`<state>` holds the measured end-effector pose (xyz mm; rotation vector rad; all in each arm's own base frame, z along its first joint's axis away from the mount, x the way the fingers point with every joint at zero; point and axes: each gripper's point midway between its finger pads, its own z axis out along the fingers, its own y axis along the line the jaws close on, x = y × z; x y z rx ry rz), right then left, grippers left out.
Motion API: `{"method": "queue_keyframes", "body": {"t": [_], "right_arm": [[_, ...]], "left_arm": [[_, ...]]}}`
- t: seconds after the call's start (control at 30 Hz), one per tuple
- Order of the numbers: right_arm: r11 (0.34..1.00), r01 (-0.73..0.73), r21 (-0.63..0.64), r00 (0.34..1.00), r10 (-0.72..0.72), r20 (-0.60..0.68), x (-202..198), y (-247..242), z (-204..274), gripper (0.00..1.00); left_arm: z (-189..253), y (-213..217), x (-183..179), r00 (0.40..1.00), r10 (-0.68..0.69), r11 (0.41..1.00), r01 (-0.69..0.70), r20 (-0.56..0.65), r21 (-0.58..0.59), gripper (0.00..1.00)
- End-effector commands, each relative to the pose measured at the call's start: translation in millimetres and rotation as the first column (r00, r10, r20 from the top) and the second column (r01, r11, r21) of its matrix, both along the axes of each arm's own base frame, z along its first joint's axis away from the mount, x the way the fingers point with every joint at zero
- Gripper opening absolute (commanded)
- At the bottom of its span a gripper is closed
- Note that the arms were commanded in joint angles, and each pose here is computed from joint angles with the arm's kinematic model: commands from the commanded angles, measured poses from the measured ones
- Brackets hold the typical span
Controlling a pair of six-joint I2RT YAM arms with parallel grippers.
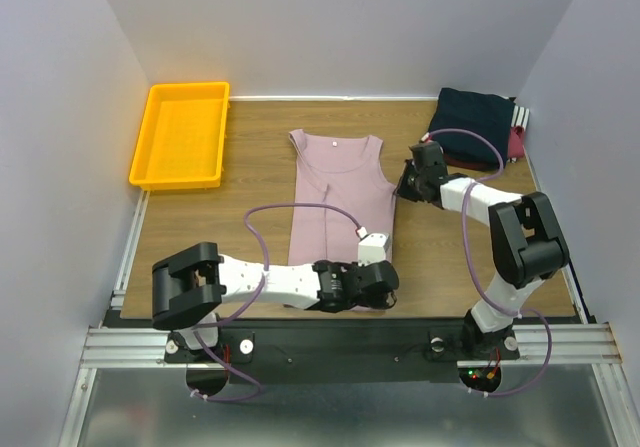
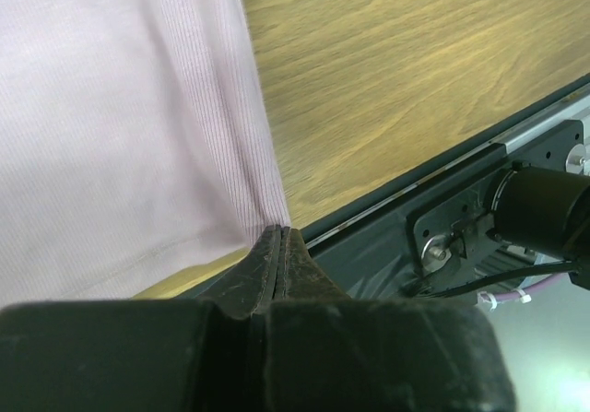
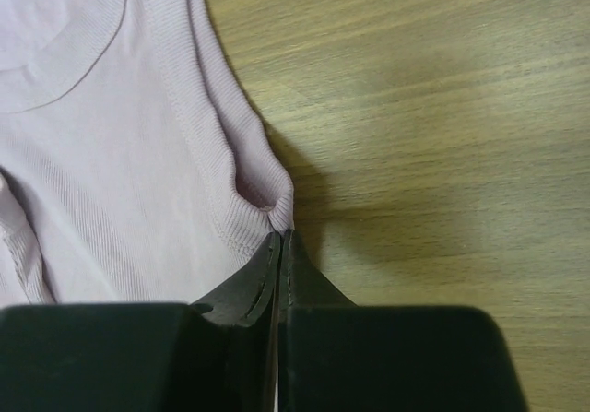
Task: Fold and stack the tank tops
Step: Fold the tank top
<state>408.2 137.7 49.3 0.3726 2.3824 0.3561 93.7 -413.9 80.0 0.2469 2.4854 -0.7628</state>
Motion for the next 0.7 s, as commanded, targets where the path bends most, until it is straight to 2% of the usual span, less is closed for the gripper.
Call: {"method": "queue_keyframes", "body": {"t": [0.0, 0.33, 0.67], "right_arm": [[1.0, -0.006, 0.027, 0.991, 0.002, 0.132, 21.0, 19.7, 46.7, 0.0], [0.999, -0.043, 0.019, 0.989, 0.04, 0.141, 30.1, 66.9, 53.0, 0.0], [0.997, -0.075, 0.004, 0.987, 0.074, 0.141, 38.9, 113.4, 51.4, 0.0]], "left_arm": [[20.4, 3.8, 9.0, 0.999, 0.054, 0.994, -0.054, 0.004, -0.095, 0.0], [10.9, 41.7, 11.6, 0.988, 0.152, 0.981, -0.155, -0.034, -0.118, 0.0], [-2.2, 86.7, 14.8, 0.96, 0.273, 0.958, -0.277, -0.061, -0.076, 0.0]]}}
